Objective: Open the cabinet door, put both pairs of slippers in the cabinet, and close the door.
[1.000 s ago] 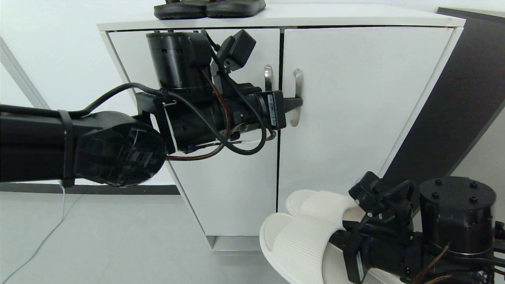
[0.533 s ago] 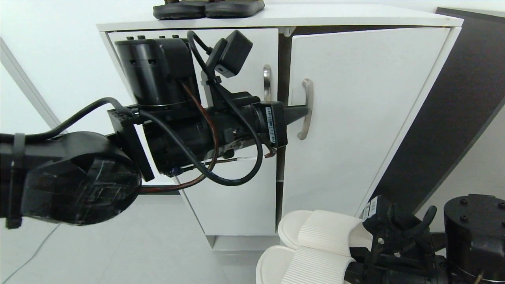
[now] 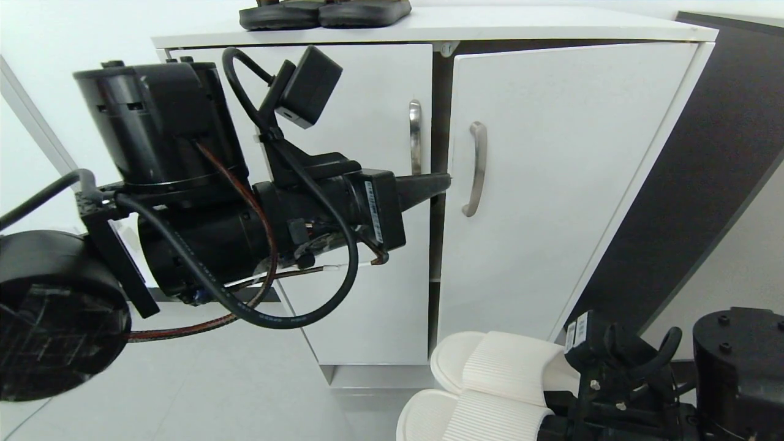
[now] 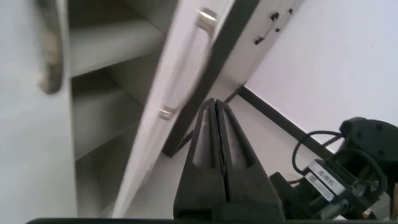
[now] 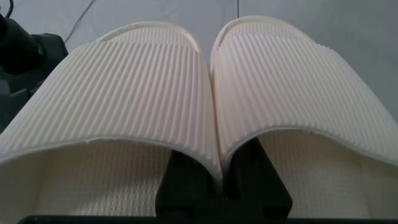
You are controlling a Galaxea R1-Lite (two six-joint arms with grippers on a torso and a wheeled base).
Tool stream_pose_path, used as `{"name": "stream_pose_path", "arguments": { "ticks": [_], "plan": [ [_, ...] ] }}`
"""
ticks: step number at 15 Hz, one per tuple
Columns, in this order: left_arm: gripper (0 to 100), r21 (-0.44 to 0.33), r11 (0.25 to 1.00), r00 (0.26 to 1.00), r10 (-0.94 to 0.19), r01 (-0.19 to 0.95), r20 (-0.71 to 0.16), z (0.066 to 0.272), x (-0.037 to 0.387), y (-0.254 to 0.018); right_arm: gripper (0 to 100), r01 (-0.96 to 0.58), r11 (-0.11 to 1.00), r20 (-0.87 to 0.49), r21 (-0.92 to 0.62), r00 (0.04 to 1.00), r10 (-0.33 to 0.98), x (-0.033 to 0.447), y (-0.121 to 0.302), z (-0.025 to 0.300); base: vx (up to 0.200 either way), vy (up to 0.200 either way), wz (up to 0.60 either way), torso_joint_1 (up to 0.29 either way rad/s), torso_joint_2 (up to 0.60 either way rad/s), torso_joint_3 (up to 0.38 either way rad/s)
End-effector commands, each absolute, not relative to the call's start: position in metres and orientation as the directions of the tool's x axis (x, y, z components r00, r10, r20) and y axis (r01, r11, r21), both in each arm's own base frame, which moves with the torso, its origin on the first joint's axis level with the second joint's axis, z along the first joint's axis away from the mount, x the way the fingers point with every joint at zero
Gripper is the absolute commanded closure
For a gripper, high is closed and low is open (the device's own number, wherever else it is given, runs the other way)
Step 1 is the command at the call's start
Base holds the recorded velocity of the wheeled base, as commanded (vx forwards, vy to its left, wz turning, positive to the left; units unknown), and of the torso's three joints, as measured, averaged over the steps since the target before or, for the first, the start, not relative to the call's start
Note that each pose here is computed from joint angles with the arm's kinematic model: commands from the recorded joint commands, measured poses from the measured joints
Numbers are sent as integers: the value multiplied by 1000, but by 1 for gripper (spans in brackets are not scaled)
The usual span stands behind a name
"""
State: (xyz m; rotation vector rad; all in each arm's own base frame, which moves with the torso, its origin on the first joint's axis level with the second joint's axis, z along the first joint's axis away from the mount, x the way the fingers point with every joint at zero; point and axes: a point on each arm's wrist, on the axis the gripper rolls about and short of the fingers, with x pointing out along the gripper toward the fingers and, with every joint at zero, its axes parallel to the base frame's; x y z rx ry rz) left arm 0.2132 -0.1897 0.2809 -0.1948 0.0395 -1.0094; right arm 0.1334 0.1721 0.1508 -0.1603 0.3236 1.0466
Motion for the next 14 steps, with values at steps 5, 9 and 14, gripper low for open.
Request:
{"name": "stream_pose_path", "arguments": {
  "ticks": [5,9,14],
  "plan": [
    [100,-195,582,600,-799,790,44,276,254,-189,100,-869,495,-339,21,460,821,133,172,150,0,0,0,0,0,0],
    [100,-192,571,590,-806,798,54,277,268,-196,100,-874,486,-358,-8,456,814,134,172,145,0,0,0,0,0,0],
    [100,-194,557,579,-811,807,81,284,277,-207,100,-877,481,-368,-12,451,813,134,173,143,0,0,0,0,0,0]
  ]
}}
